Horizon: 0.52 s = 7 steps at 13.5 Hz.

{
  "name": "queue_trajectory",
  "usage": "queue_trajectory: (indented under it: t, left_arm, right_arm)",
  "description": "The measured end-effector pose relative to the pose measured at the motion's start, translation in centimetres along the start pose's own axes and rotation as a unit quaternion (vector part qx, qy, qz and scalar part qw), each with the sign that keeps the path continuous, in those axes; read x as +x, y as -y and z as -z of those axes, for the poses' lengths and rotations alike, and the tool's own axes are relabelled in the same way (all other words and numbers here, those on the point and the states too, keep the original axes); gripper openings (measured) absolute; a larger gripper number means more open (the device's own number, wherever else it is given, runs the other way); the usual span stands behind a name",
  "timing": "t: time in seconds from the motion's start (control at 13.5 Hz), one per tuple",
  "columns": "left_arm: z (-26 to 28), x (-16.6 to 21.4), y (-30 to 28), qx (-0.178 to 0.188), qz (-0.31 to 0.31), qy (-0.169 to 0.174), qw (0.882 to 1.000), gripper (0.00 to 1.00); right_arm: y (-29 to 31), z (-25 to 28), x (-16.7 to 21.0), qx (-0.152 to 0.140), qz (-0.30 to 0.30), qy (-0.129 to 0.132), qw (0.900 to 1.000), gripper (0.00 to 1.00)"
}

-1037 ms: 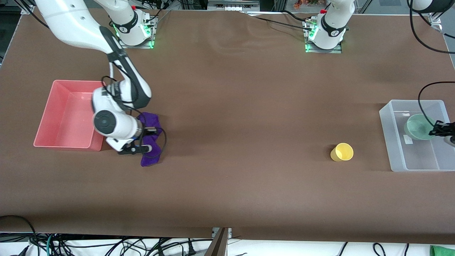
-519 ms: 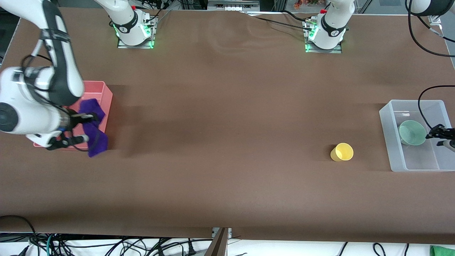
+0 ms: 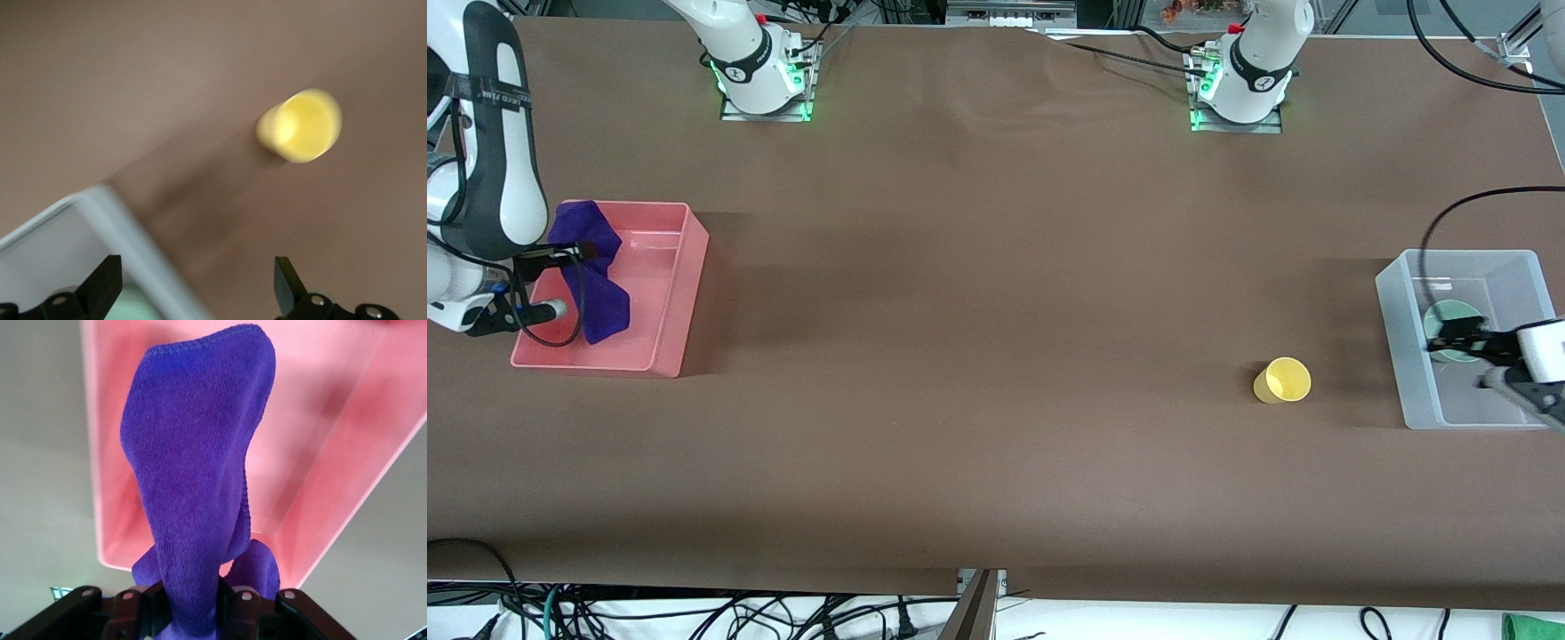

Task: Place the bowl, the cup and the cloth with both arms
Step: 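Carry the purple cloth into the pink bin with the right gripper, then grasp the yellow cup with the left gripper while the right gripper withdraws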

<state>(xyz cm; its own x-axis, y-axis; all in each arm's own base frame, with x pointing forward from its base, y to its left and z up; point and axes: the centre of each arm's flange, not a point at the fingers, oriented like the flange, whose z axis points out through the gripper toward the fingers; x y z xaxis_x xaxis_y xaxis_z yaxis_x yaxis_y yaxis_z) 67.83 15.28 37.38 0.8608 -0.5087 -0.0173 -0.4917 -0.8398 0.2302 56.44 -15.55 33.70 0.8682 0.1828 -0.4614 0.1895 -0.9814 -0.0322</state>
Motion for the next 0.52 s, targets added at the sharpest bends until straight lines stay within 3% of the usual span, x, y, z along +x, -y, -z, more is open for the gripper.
queue_trajectory:
  t: [0.22,0.3,0.52]
  left_arm:
    - [-2.4,3.6,-3.3,-0.022,0.045,-0.018,0.999,1.0]
    - [-3.8,4.7,-3.9,-0.022,0.06,-0.022,0.998,1.0]
    - [-10.2,7.5,-5.5,-0.02,0.097,-0.023,0.995,0.96]
  right_arm:
    - [-1.7,-5.0,-0.3,-0.003,-0.013,-0.014,1.0,0.13]
    - [-1.9,-6.2,-0.4,-0.004,-0.014,-0.016,1.0,0.19]
    - [-2.3,-7.5,-0.7,0.001,-0.021,-0.02,1.0,0.5]
